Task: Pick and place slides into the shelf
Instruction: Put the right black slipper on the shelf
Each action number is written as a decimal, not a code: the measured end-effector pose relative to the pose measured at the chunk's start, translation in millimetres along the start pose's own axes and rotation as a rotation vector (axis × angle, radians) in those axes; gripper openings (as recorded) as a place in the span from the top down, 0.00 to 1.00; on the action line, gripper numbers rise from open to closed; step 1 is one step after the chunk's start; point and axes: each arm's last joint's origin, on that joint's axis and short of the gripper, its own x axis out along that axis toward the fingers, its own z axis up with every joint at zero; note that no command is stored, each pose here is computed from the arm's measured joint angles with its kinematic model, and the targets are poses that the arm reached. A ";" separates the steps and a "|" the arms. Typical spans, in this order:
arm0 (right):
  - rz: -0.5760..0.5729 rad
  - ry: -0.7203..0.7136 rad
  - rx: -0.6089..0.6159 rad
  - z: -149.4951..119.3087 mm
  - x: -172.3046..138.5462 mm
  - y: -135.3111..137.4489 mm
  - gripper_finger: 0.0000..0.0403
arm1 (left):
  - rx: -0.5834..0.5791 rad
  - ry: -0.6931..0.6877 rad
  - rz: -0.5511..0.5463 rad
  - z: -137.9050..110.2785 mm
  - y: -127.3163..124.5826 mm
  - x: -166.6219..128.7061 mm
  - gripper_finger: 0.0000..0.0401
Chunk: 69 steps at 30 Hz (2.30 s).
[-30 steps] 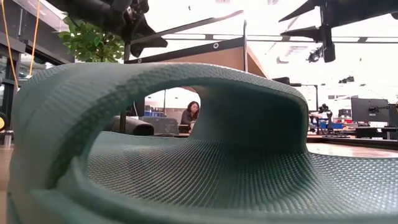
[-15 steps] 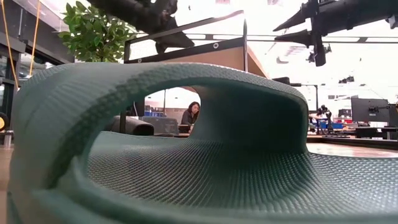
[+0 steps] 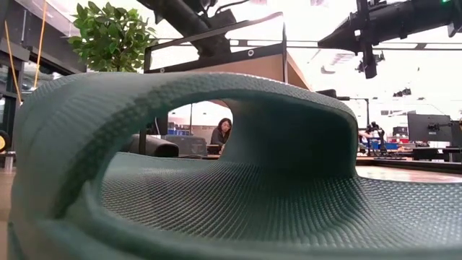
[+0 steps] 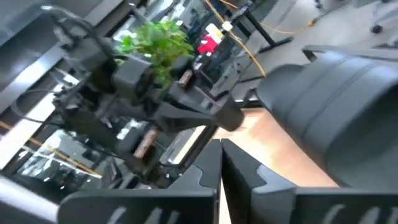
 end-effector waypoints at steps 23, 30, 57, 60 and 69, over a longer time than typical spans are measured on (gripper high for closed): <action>0.023 0.003 -0.024 6.4 -9.1 -0.3 1.00 | -0.046 0.012 0.065 -1.9 25.5 23.1 1.00; 0.023 0.003 -0.024 6.4 -9.1 -0.3 1.00 | -0.038 0.014 0.059 -2.6 25.4 25.0 1.00; 0.007 0.017 -0.041 4.9 -9.1 -2.0 1.00 | -0.044 0.036 0.070 -8.6 30.3 35.7 1.00; 0.005 0.017 -0.042 4.8 -9.1 -2.1 1.00 | -0.041 0.037 0.081 -8.6 30.6 35.6 1.00; 0.002 0.020 -0.045 4.5 -9.1 -2.4 1.00 | -0.027 0.038 0.101 -8.4 31.2 35.3 1.00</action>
